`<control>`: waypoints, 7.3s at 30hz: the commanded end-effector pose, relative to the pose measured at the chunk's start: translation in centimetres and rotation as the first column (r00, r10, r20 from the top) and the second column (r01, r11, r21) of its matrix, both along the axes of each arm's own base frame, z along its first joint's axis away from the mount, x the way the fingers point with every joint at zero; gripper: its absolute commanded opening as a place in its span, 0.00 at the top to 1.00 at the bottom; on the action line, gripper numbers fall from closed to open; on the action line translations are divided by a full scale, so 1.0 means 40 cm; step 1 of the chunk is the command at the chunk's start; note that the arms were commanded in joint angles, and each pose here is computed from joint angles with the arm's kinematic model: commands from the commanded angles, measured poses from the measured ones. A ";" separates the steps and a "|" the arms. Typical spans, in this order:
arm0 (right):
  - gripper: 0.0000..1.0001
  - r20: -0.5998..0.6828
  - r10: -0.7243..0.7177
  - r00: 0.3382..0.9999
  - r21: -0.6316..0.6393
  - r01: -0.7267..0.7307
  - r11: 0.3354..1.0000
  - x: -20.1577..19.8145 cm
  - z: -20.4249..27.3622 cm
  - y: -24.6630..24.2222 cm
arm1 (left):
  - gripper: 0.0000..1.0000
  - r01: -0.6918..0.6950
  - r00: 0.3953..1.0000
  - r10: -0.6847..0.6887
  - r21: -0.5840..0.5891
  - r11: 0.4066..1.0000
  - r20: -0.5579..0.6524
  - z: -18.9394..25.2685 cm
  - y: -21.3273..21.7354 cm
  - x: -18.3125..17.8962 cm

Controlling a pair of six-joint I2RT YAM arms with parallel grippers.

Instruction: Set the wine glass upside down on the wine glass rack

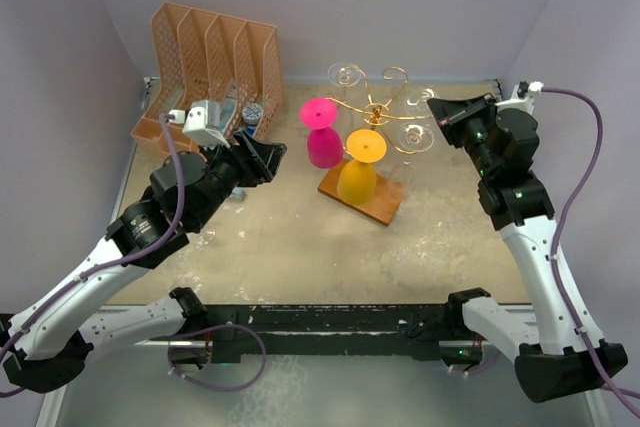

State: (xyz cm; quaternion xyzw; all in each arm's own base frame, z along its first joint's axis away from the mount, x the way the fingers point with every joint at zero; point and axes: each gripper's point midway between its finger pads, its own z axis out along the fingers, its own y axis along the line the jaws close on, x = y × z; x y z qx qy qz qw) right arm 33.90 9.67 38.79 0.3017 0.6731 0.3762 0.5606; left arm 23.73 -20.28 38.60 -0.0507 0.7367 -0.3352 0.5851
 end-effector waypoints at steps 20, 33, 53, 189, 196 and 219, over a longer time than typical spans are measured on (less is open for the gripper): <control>1.00 0.147 -0.209 0.967 0.028 0.207 0.978 0.029 0.143 -0.090 | 0.47 -0.030 0.999 0.030 -0.031 0.999 0.010 0.014 0.010 0.006; 1.00 0.168 -0.138 0.976 -0.057 0.149 0.987 0.061 0.119 -0.059 | 0.47 -0.028 1.000 0.028 -0.018 0.999 0.002 0.003 0.003 0.011; 0.78 0.140 -0.071 0.988 -0.176 0.096 0.980 0.094 0.073 -0.036 | 0.47 -0.110 0.994 0.110 0.045 0.993 -0.005 -0.035 0.042 0.027; 0.35 0.656 0.443 0.611 0.215 -0.714 0.666 -0.379 0.367 0.625 | 1.00 0.254 0.793 0.122 -0.505 0.825 0.598 0.401 0.278 -0.281; 0.39 0.634 0.429 0.643 0.323 -0.725 0.608 -0.351 0.393 0.674 | 1.00 0.335 0.767 0.062 -0.481 0.810 0.638 0.411 0.253 -0.300; 0.58 0.554 0.424 0.716 0.483 -0.692 0.537 -0.358 0.440 0.759 | 1.00 0.389 0.747 0.012 -0.451 0.803 0.665 0.411 0.231 -0.310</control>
